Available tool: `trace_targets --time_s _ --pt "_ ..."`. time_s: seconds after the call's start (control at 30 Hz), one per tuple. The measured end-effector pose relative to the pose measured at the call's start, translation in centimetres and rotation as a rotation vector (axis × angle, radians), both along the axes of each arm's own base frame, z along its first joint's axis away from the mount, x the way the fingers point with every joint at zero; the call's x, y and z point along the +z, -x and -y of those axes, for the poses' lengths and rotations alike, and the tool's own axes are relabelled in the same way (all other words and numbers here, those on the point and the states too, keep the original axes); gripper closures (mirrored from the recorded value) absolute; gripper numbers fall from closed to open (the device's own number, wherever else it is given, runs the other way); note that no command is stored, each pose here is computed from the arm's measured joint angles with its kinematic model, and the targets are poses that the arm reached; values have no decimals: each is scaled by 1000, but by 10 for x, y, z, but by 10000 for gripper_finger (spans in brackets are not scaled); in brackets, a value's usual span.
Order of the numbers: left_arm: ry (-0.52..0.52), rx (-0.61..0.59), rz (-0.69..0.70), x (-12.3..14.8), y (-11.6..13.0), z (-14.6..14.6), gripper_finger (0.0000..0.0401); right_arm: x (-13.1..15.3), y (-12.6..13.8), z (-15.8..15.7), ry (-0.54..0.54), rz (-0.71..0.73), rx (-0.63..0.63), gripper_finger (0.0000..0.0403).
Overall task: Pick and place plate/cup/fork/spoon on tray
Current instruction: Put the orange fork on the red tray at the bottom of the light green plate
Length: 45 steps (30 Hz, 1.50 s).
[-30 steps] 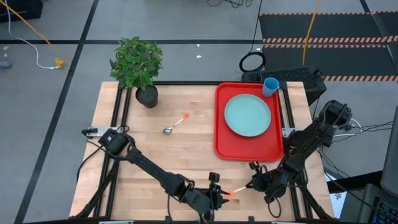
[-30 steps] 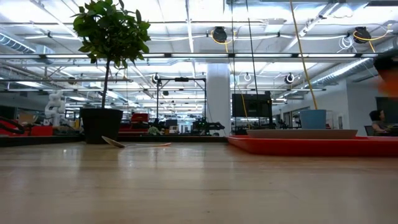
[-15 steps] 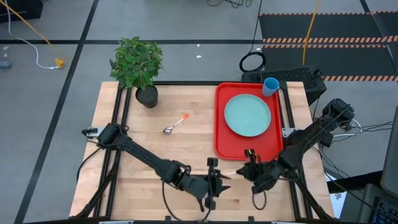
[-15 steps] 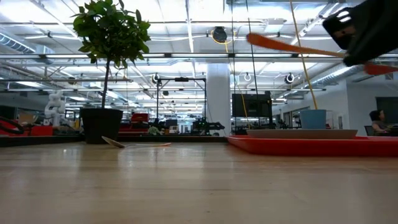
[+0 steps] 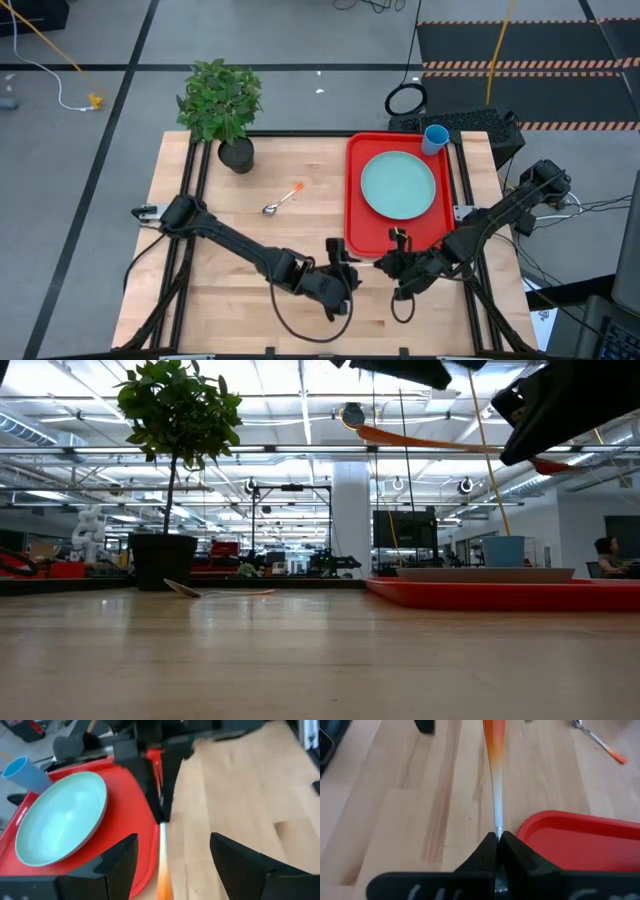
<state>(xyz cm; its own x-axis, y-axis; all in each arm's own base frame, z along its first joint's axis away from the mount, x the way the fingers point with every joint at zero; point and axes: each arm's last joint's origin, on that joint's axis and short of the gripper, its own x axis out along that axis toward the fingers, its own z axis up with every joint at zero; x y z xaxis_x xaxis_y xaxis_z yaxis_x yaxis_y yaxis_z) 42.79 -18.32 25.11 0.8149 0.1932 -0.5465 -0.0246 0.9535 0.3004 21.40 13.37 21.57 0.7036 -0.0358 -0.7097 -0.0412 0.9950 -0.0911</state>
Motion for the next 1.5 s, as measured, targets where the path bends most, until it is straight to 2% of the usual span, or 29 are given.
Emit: trace_targets --time_s 0.2,0.33,0.43,0.6,1.17,1.5 --pt "32 45 -13 -8 -5 -16 172 1 -1 0 -2 9 -3 401" --pt "89 23 -26 -15 -11 -25 198 1 -1 0 31 20 -5 401" --pt "134 14 22 -22 -19 -29 216 1 -1 0 34 20 -1 401" --pt "123 -11 22 -36 -25 -32 237 1 0 1 39 15 3 401" --pt "151 -20 2 -42 -26 -40 308 3 -2 -1 30 43 13 401" --pt "154 -16 -1 -42 -25 -40 377 3 -3 -1 32 44 14 401"
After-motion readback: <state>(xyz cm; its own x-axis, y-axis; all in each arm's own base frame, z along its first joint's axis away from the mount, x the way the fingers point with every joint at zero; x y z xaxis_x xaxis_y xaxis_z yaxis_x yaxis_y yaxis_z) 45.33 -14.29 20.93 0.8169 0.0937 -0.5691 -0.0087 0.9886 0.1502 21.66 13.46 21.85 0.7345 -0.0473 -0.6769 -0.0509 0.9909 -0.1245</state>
